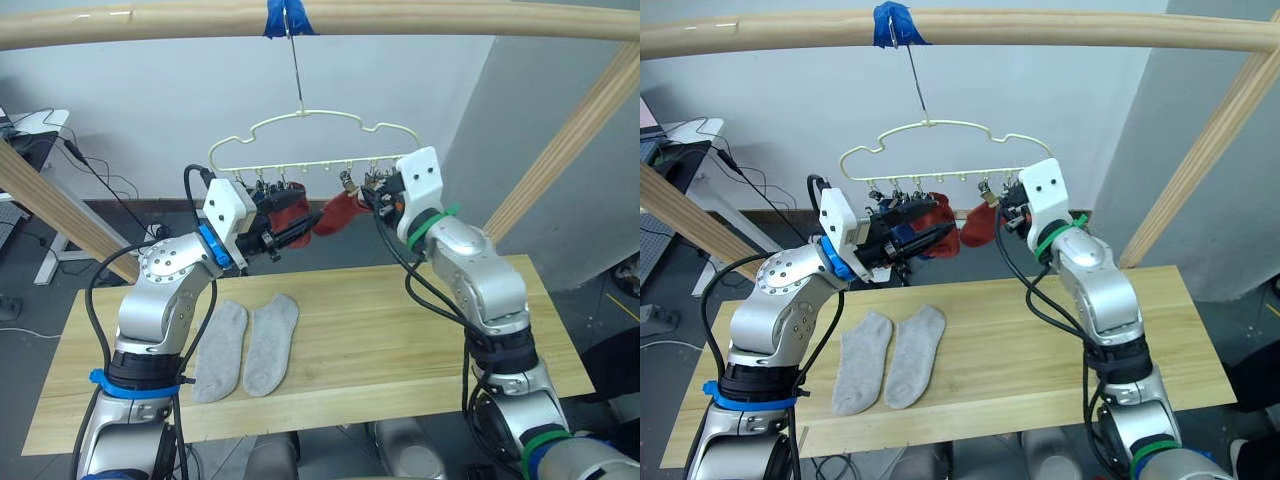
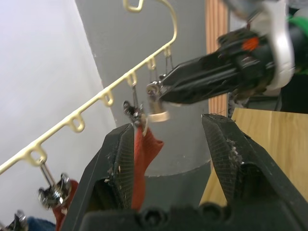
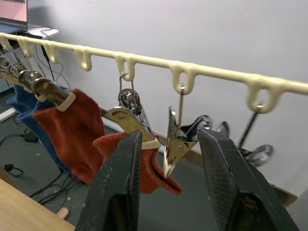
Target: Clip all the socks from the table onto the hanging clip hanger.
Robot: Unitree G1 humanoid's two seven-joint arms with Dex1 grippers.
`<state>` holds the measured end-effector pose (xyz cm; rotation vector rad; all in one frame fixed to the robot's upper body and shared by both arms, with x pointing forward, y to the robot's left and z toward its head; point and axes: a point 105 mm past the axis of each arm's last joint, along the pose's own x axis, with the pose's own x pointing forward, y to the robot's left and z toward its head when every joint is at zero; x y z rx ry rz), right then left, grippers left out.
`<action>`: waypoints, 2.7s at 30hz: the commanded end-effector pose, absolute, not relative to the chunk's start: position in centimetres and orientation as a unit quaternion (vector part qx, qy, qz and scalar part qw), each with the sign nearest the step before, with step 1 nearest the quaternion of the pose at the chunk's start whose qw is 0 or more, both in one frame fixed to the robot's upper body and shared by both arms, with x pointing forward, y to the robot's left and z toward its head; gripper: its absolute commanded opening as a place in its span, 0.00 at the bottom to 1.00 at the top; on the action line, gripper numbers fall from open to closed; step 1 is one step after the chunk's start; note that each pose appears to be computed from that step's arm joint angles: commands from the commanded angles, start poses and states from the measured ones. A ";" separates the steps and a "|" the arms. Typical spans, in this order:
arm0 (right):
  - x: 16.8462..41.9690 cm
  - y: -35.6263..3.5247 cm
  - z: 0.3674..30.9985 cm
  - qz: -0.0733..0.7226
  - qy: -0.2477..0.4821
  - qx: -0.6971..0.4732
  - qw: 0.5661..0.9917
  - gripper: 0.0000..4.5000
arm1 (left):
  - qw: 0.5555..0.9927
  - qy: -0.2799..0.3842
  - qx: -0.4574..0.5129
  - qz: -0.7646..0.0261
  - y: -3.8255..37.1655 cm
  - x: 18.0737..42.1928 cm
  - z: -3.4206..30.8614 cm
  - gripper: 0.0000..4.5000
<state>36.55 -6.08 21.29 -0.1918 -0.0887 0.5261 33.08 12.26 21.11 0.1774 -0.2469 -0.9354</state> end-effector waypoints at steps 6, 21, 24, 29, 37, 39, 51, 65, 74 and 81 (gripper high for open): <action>34.6 -5.8 22.5 0.281 -0.062 -0.088 0.954 0.41 | 0.877 -0.138 0.099 -0.450 12.0 32.8 22.0 0.55; 37.3 -5.9 21.4 0.239 -0.026 -0.072 0.968 0.41 | 0.875 -0.135 0.104 -0.453 11.9 32.7 21.8 0.55; 37.5 -5.7 21.7 0.240 -0.031 -0.073 0.968 0.41 | 0.875 -0.135 0.104 -0.453 11.9 32.7 21.8 0.55; 37.9 -5.5 22.2 0.239 -0.046 -0.077 0.967 0.41 | 0.875 -0.133 0.104 -0.454 11.8 32.7 21.6 0.55; 38.1 -4.7 22.9 0.248 -0.062 -0.078 0.964 0.41 | 0.874 -0.132 0.104 -0.455 11.8 32.7 21.5 0.55; 38.2 -4.4 22.9 0.250 -0.065 -0.078 0.963 0.41 | 0.874 -0.132 0.103 -0.455 11.7 32.7 21.5 0.55; 38.8 -3.8 23.2 0.256 -0.078 -0.081 0.960 0.41 | 0.875 -0.131 0.104 -0.454 11.8 32.6 21.2 0.55; 39.1 -3.7 23.4 0.255 -0.085 -0.076 0.960 0.41 | 0.875 -0.129 0.105 -0.454 11.7 32.6 21.1 0.55; 39.2 -3.9 23.5 0.252 -0.086 -0.072 0.961 0.00 | 0.879 -0.126 0.106 -0.448 11.9 32.7 20.8 0.55; 39.2 -3.9 23.5 0.252 -0.087 -0.071 0.961 0.00 | 0.899 -0.111 0.112 -0.408 13.0 32.9 19.5 0.55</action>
